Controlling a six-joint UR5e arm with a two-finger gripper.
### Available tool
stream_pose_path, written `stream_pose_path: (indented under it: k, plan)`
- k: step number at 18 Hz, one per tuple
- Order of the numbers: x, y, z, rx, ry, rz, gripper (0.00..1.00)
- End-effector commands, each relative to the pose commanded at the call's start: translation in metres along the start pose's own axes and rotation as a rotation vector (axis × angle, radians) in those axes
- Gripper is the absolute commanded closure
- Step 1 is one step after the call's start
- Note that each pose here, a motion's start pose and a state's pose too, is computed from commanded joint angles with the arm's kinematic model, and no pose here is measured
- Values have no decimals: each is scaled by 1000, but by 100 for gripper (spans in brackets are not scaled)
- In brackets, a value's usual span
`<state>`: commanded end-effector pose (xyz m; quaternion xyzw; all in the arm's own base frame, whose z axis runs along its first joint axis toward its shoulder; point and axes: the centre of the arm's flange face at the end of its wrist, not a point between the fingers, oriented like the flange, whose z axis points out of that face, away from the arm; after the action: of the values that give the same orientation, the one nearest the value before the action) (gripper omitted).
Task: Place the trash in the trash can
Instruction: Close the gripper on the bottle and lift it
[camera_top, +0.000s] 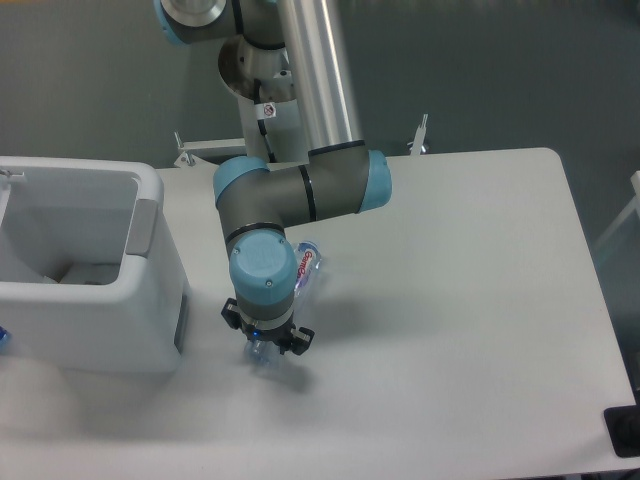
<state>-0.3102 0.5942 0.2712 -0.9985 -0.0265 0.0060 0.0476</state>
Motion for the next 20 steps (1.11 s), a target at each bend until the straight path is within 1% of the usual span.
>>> stream_pose_path:
  k: [2,7,8,12,15,16,18,20]
  plan:
    - [-14,-5,-30,67,-8,-36,57]
    - [-52,-21,-106,270,13,-113,57]
    - [-57,-24,-127,317,14,-125,57]
    - [-78,-33,-197,501,59,-167,57]
    - [-83,-38,-242,621,100,-159,57]
    - [-80,-39,-259,662,124,-157,57]
    - [-75,-38,-280,722,167,-145,57]
    - [-68,-38,-300,778,180,-117,57]
